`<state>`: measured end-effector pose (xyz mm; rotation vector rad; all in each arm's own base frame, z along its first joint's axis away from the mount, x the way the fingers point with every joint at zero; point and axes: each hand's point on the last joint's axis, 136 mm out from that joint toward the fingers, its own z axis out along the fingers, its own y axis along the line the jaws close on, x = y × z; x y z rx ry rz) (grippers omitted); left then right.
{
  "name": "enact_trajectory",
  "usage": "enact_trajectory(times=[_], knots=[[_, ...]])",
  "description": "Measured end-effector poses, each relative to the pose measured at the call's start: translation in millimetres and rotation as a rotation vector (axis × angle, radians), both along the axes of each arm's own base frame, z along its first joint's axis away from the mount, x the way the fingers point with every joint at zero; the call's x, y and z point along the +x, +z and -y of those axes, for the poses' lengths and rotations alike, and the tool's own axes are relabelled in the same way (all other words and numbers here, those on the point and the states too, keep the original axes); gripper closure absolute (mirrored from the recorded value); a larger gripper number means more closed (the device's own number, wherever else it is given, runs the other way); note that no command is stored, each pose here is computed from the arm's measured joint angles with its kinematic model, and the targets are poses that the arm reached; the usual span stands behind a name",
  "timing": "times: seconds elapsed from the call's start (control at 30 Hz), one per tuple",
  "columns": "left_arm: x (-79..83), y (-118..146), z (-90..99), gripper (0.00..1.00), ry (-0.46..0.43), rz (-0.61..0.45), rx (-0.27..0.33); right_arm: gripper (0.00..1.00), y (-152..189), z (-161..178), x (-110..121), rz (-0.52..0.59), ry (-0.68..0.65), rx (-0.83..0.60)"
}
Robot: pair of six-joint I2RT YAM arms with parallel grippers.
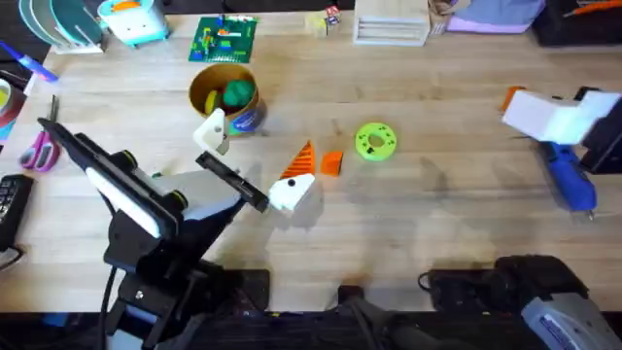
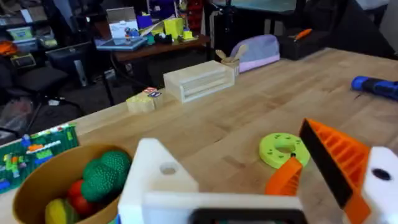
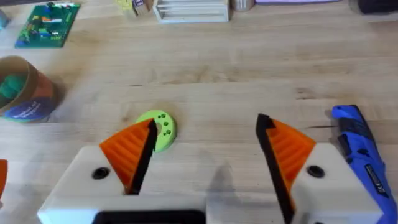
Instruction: Pick up the gripper from the table and insert it into the empty holder that is missing its gripper. Then pick up a screw, insert it into the mounting hole, and use the screwdriver to tighten it. Finally, clean up the table by picking up the vegetable and placing it into the bucket.
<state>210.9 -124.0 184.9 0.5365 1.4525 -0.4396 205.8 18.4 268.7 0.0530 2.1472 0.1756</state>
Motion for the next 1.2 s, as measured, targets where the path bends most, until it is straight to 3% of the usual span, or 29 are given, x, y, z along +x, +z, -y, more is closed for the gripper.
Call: enact_trajectory(times=[0.2,1.2], knots=[[-1.3,-23.3,0.4,0.009,-0.005,-0.110,0.006,0.006,0.0,0.0,0.0,0.000,0.000,0.000],[-4.1,-23.0,4.2,0.009,-0.032,-0.116,-0.002,0.008,0.0,0.0,0.0,0.000,0.000,0.000]])
